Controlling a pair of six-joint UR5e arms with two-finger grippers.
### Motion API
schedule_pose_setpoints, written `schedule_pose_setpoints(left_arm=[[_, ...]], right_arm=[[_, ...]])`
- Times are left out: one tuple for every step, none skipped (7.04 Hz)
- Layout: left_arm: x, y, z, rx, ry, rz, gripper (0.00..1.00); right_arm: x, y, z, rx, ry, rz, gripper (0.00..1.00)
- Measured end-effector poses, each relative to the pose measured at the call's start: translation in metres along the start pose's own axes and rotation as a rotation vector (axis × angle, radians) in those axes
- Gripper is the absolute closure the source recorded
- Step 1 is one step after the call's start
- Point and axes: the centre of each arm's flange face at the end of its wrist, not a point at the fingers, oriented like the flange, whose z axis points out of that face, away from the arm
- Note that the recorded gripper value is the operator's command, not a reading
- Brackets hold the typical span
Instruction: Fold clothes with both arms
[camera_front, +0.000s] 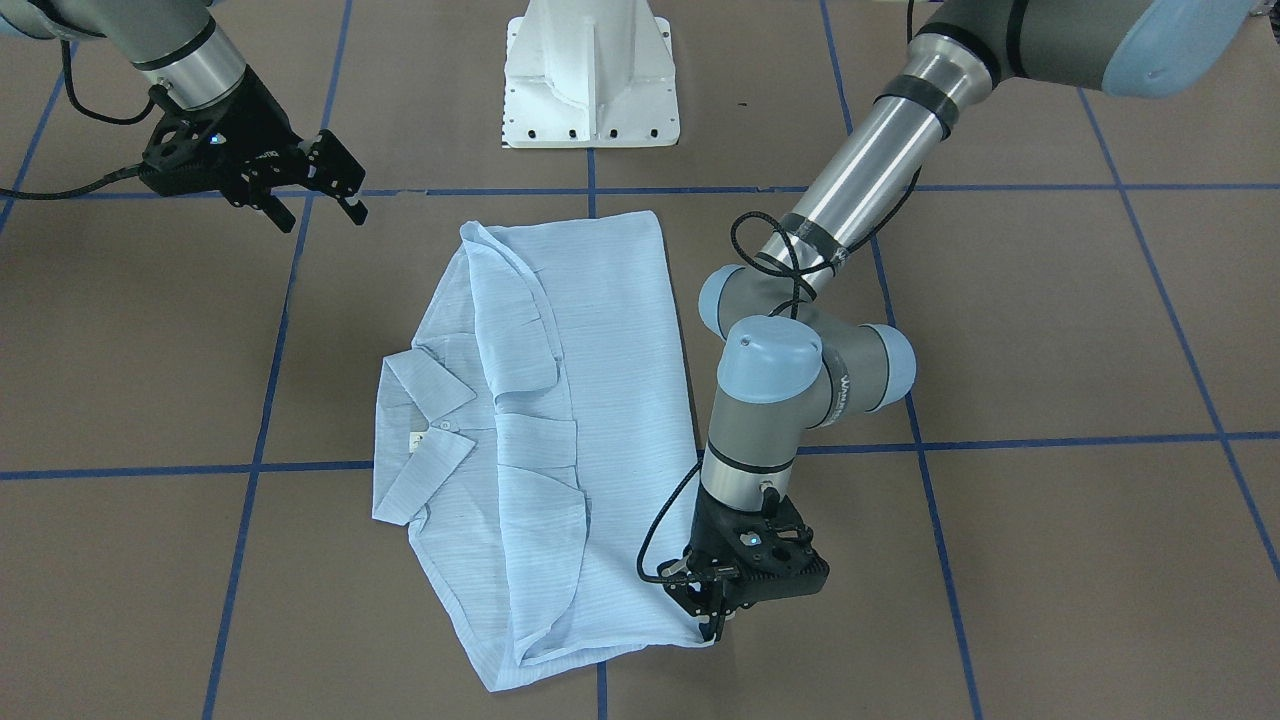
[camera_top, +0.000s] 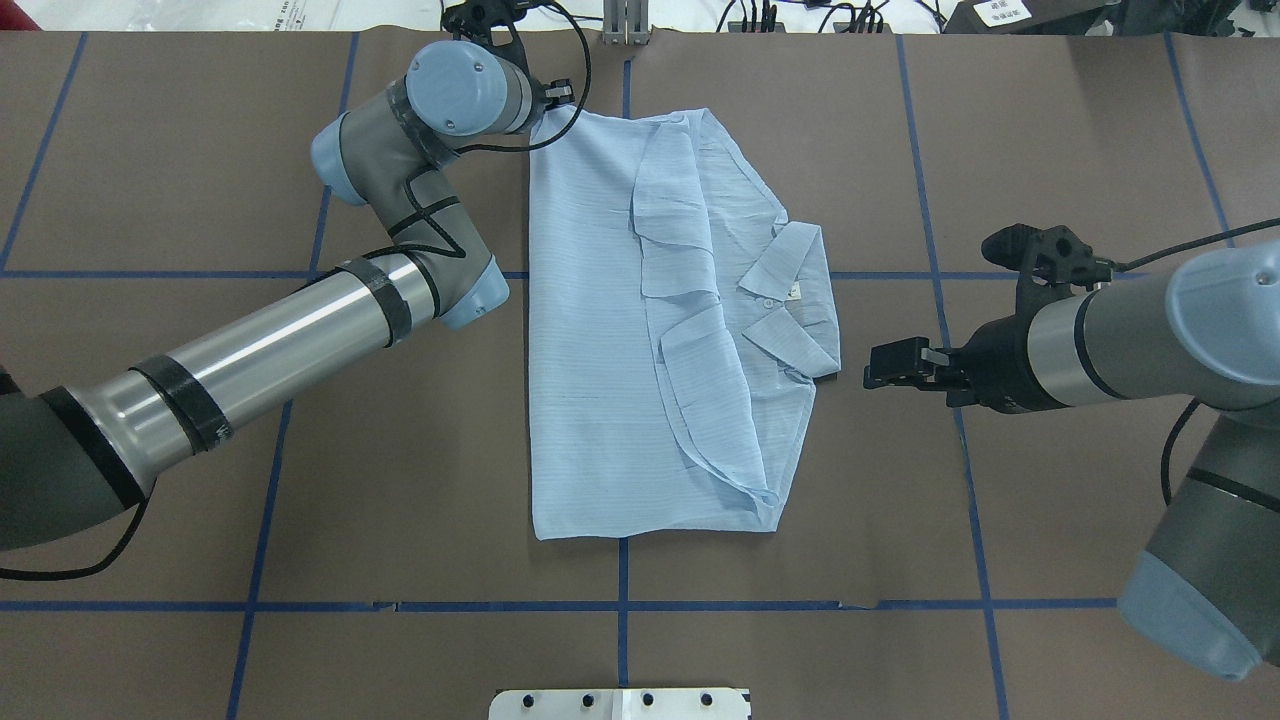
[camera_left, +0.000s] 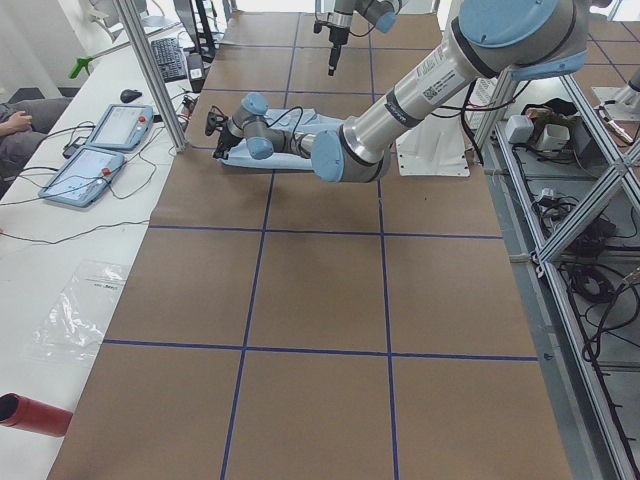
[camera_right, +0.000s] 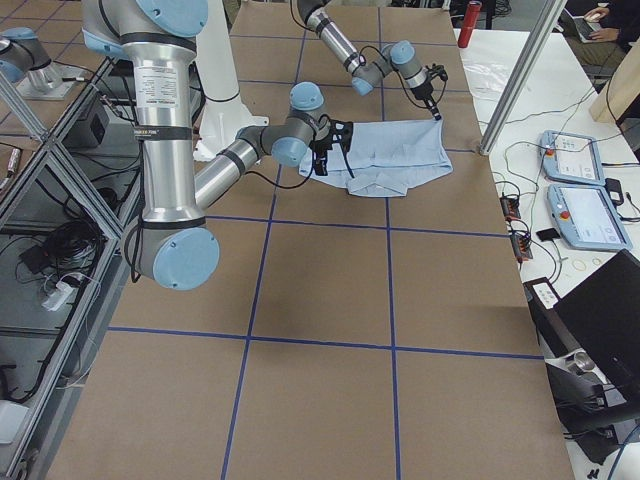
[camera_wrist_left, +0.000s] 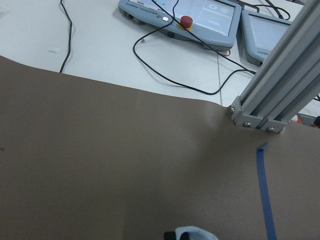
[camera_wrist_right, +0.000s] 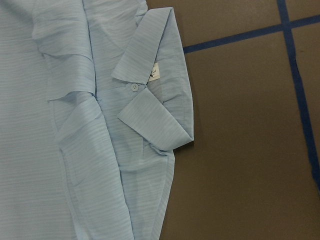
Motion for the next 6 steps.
schedule_pose_setpoints(left_arm=[[-0.001,-0.001,0.001,0.009,-0.005,0.006,1.00],[-0.002,-0.002,0.001,0.014,-0.006,0.016,0.60],[-0.003,-0.005,0.001,0.018,-0.008,0.018,0.04],[-0.005,-0.009,0.000,0.023,-0.009,0.018,0.00],[-0.007,-0.017,-0.002,0.030,-0.009,0.018,0.00],[-0.008,-0.034,-0.009,0.041,0.000,0.034,0.00]], right_arm=[[-0.005,-0.001,0.003,0.002,-0.003,-0.003,0.00],[-0.009,0.000,0.006,0.006,-0.005,-0.009,0.00],[-0.012,0.002,0.010,0.012,-0.002,-0.015,0.00],[-0.013,0.005,0.014,0.017,0.003,-0.022,0.00],[-0.014,0.009,0.018,0.018,0.007,-0.029,0.00],[-0.015,0.012,0.023,0.018,0.013,-0.037,0.00]])
